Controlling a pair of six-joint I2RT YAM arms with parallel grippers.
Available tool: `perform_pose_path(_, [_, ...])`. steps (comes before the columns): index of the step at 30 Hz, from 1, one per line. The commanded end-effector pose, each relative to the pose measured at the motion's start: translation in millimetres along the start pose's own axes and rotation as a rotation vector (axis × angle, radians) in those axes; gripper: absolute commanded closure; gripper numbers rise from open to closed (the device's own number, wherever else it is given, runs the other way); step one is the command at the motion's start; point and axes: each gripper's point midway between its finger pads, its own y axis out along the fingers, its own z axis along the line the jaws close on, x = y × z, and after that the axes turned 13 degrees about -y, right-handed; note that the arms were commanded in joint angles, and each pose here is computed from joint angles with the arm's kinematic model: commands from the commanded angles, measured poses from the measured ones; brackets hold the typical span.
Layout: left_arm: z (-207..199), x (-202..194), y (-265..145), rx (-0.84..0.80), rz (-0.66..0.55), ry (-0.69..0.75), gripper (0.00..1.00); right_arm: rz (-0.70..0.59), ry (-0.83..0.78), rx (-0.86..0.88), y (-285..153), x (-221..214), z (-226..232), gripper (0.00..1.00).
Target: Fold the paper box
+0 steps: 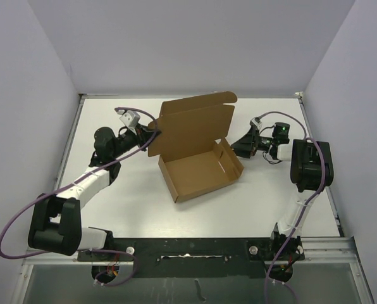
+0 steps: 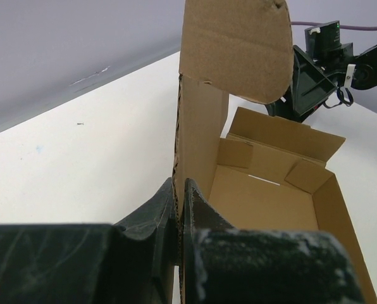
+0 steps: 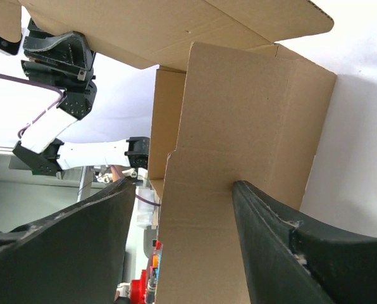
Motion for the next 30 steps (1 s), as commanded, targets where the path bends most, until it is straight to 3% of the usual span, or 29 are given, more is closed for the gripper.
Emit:
perform_pose_path(1, [0, 9, 1, -0.011, -0.039, 0.023, 1.00, 0.029, -0.029, 0.046, 3, 2, 16, 0.40])
perform_pose_path(12, [0, 8, 0, -0.003, -0.038, 0.023, 1.00, 0.066, -0.007, 0.064, 16, -5, 17, 0.71])
perform_pose_path(17, [0, 9, 0, -0.005, -0.039, 0.025, 1.00, 0.071, -0.036, 0.038, 18, -8, 11, 0.90])
perform_pose_path(21, [-1, 10, -1, -0.004, -0.044, 0.024, 1.00, 0.136, -0.146, -0.084, 21, -17, 3, 0.90])
perform_pose_path(27, [-4, 14, -4, -0.002, -0.055, 0.025, 1.00, 0.226, -0.288, -0.207, 25, -28, -3, 0.70])
perform_pose_path(30, [-4, 14, -6, 0.001, -0.056, 0.025, 1.00, 0.284, -0.371, -0.278, 25, -35, -7, 0.68])
